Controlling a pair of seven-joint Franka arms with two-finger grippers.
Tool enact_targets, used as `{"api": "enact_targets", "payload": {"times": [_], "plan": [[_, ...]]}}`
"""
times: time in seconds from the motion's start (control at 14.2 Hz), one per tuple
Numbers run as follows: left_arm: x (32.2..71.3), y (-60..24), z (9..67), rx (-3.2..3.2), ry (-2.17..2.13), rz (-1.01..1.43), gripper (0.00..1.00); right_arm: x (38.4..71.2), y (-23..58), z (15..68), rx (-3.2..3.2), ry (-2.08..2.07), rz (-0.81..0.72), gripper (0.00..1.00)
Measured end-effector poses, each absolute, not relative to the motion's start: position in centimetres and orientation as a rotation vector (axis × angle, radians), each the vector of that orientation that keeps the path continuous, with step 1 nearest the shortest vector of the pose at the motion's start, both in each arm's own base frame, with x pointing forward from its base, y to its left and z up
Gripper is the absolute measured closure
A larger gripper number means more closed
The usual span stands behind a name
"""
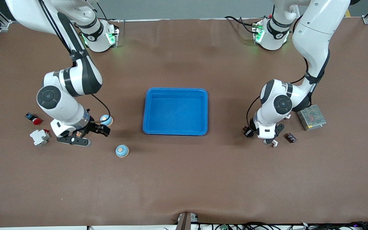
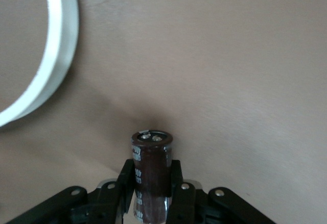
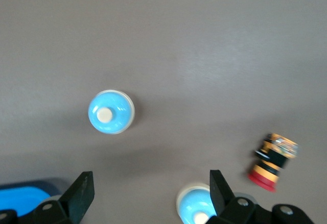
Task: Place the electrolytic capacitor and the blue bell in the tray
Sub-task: 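Carry the capacitor into the tray while the right gripper grasps the bell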
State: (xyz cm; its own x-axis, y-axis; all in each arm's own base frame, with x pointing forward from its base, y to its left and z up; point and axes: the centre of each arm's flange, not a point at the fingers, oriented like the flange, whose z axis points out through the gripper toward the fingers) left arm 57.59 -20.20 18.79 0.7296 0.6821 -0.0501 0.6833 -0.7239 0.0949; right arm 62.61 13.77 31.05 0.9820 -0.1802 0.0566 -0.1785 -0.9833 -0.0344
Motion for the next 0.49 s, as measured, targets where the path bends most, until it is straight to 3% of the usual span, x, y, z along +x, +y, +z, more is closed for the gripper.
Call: {"api": "enact_targets", "payload": {"times": [0.49], "plan": [[54.7,-30.0,28.3,2.895,1.084,-0.065,0.68,65.0,17.9,22.6,-3.042,0.318,-0.117,0.00]]}}
